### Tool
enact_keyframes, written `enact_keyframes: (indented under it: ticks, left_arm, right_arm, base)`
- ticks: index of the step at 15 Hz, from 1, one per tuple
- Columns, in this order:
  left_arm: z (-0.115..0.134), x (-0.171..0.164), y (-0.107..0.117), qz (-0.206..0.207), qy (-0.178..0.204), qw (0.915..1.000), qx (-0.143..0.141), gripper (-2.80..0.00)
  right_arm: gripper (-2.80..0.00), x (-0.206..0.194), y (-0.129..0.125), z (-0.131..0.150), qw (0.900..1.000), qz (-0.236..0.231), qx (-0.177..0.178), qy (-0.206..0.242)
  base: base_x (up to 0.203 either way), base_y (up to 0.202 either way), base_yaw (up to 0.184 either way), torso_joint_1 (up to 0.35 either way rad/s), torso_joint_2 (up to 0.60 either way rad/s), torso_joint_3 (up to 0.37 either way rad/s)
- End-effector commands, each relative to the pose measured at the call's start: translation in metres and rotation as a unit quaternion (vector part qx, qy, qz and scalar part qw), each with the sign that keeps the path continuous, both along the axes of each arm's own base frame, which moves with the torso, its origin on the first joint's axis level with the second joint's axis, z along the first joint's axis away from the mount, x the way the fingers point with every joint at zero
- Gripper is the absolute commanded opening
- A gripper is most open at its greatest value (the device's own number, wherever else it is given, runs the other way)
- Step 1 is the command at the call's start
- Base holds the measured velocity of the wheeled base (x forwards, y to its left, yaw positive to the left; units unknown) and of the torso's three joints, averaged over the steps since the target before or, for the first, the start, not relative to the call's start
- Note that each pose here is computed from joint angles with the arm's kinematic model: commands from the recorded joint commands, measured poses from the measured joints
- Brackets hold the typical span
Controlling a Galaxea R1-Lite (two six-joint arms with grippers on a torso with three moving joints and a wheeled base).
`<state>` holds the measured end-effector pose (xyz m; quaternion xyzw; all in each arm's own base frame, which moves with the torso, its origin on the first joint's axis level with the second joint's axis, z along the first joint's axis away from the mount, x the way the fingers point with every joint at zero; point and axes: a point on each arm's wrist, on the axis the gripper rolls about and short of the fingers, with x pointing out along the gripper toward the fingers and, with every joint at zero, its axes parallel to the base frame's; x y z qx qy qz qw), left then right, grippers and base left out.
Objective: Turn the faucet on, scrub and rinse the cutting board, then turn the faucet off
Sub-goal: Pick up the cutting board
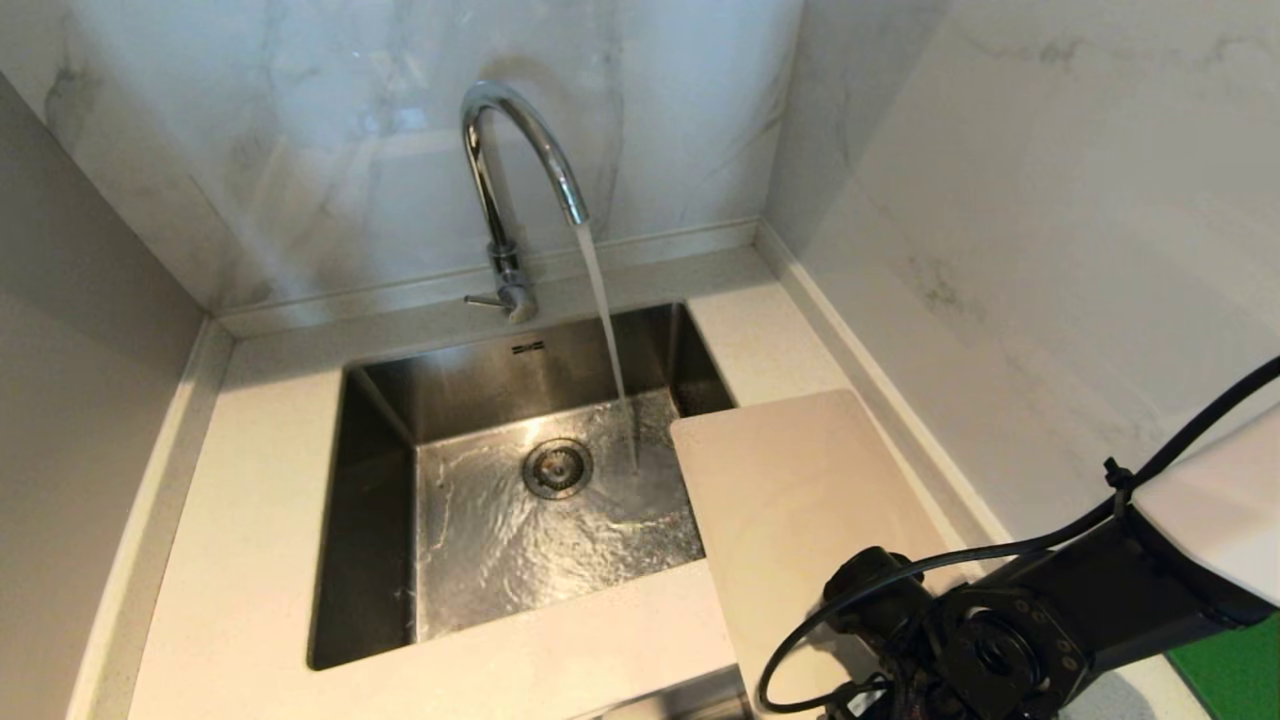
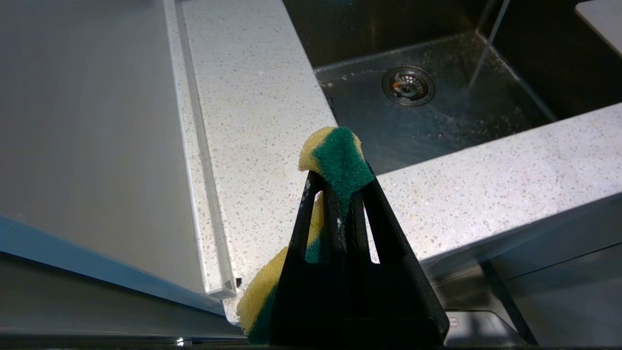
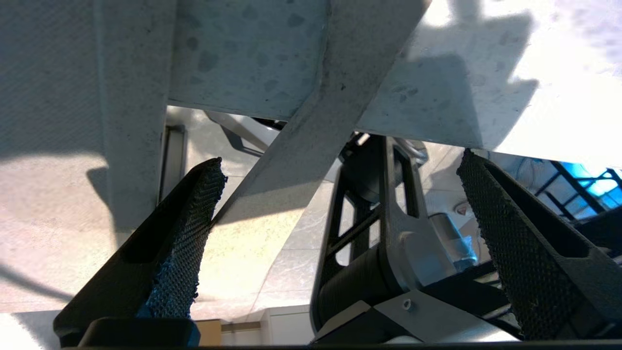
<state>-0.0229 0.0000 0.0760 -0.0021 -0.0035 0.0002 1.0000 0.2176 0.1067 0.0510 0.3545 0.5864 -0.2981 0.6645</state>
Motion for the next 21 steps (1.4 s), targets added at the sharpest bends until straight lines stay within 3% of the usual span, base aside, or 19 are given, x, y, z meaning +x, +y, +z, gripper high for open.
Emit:
enact_keyframes:
  ticks: [1,9,17,21]
  left_arm:
    - [0.0,0.0,0.0,0.0,0.0,1.0,0.0,-2.8]
    - [0.0,0.0,0.0,0.0,0.0,1.0,0.0,-2.8]
    - [0.0,0.0,0.0,0.0,0.001,1.0,0.0,-2.8]
    - [0.0,0.0,0.0,0.0,0.001,1.0,0.0,-2.8]
  right_arm:
    - [0.0,0.001,0.001,-0.005,1.0,-0.003,-0.001,0.002]
    - [0.0,0.006,0.007,-0.021,1.0,-0.019,-0.021,0.011]
    - [0.0,0.009,0.011,-0.024,0.999,-0.026,-0.02,0.003]
    - [0.0,0.01,0.011,-0.03,0.998,-0.042,-0.044,-0.001]
  base:
    - [0.0,0.0,0.0,0.0,0.0,0.0]
    - [0.0,0.0,0.0,0.0,0.0,0.0]
    - [0.0,0.0,0.0,0.0,0.0,0.0]
    - [0.0,0.0,0.0,0.0,0.0,0.0]
